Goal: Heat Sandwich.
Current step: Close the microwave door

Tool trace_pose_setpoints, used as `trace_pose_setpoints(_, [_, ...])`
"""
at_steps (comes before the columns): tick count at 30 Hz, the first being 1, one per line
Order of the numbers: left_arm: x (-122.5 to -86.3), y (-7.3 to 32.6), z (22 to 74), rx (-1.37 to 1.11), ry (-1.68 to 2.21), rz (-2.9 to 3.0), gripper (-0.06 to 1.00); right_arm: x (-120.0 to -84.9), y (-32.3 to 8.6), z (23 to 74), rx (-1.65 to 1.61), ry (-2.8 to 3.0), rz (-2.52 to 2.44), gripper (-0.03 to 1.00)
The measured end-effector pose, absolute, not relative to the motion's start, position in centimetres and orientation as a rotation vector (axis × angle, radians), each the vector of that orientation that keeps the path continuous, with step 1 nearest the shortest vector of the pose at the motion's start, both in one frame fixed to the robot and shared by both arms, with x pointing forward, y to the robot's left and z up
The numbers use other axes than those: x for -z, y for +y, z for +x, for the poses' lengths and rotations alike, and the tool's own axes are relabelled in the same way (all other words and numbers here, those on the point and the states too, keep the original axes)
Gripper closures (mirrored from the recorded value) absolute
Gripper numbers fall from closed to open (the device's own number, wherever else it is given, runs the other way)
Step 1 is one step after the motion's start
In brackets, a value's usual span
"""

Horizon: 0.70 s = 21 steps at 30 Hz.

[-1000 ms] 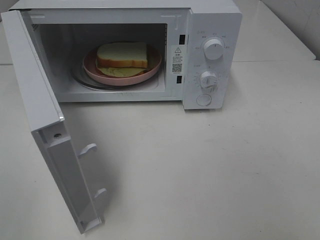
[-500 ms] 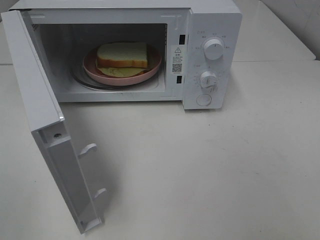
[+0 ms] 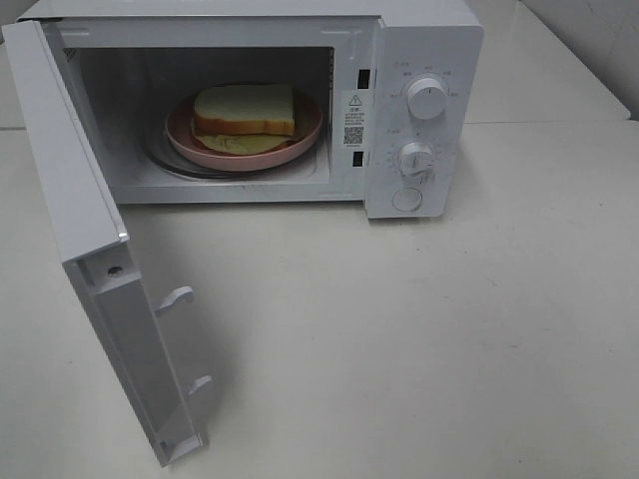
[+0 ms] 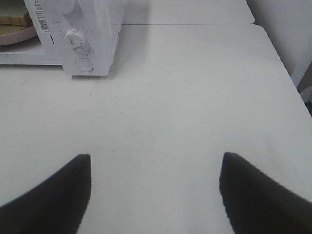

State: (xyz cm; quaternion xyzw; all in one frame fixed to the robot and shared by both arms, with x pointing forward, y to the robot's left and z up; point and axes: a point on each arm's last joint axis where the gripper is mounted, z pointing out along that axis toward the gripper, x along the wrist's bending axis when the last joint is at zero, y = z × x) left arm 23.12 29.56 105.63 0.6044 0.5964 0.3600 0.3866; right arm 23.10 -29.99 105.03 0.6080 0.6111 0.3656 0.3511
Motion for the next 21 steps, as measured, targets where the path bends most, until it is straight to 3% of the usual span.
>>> trace_pose_setpoints(21, [-105.63,29.56,23.12,-0.916,1.518,1.539,-0.03,-105.03,-29.99,23.10,-0.946,1.582,1.574,0.26])
